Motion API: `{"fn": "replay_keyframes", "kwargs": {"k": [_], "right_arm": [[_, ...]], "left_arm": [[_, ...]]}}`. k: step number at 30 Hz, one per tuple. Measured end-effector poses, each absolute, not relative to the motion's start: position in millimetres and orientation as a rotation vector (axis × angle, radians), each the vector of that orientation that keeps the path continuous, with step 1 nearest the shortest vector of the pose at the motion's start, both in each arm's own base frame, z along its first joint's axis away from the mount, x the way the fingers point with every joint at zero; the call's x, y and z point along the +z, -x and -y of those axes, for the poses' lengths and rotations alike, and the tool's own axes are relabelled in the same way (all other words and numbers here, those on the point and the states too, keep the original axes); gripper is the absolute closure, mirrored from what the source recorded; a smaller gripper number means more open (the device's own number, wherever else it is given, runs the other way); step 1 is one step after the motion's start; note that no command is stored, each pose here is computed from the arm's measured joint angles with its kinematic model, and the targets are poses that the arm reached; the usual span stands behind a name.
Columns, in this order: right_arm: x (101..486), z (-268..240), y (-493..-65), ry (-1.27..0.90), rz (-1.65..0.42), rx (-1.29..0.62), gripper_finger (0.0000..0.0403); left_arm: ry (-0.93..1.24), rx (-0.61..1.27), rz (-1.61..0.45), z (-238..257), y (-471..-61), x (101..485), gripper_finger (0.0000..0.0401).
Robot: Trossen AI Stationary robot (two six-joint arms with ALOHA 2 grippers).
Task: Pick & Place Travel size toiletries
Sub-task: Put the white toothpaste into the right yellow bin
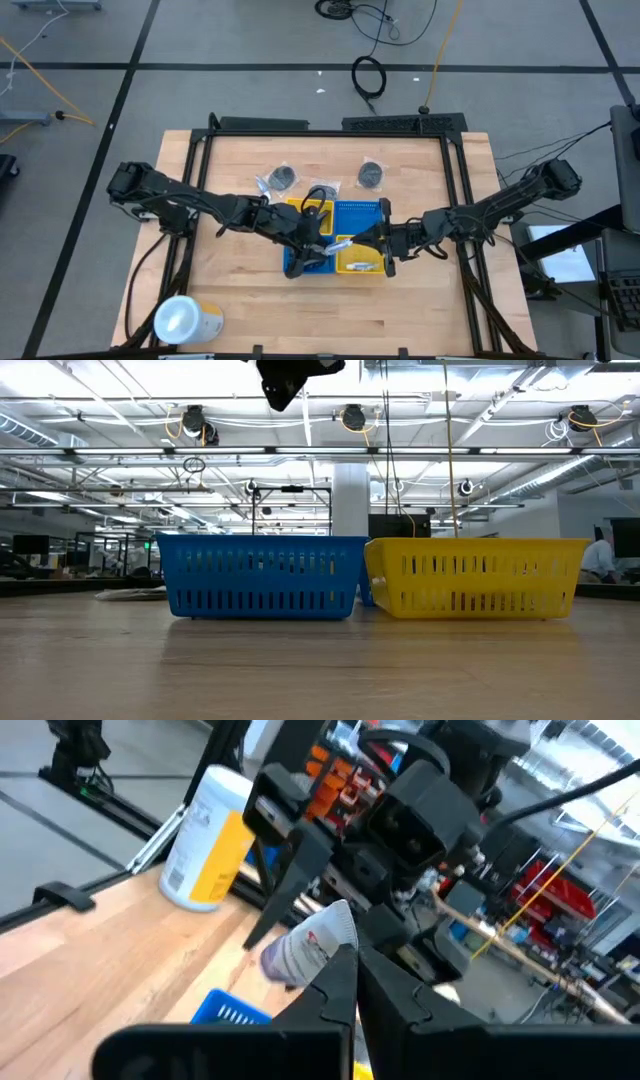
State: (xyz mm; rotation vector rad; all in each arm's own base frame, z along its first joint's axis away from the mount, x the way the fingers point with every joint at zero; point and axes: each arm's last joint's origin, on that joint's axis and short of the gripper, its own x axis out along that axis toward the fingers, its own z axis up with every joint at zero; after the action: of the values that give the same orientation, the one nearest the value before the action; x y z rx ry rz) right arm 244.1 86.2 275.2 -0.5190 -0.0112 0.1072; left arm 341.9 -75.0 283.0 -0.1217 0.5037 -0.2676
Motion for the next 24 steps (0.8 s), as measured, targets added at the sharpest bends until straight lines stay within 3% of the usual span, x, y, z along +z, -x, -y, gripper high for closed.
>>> {"fn": "replay_keyframes", "kwargs": {"k": [6,16,24], "right_arm": [[272,-82,-233,0.467,-0.105,0.130,0.0403],[253,-78,-224,0.330,-0.352,0.112,0.0403],[243,-77,-221,0.262,-0.454,0.098,0.0403]], "left_arm": [[0.110,-0.258,-0.536,74,-339,281,0.0244],[0.038,-0.016,-0.622,60,-336,273,0.0245],[0.029,0.039,-0.629,53,-336,272,0.0245]]}}
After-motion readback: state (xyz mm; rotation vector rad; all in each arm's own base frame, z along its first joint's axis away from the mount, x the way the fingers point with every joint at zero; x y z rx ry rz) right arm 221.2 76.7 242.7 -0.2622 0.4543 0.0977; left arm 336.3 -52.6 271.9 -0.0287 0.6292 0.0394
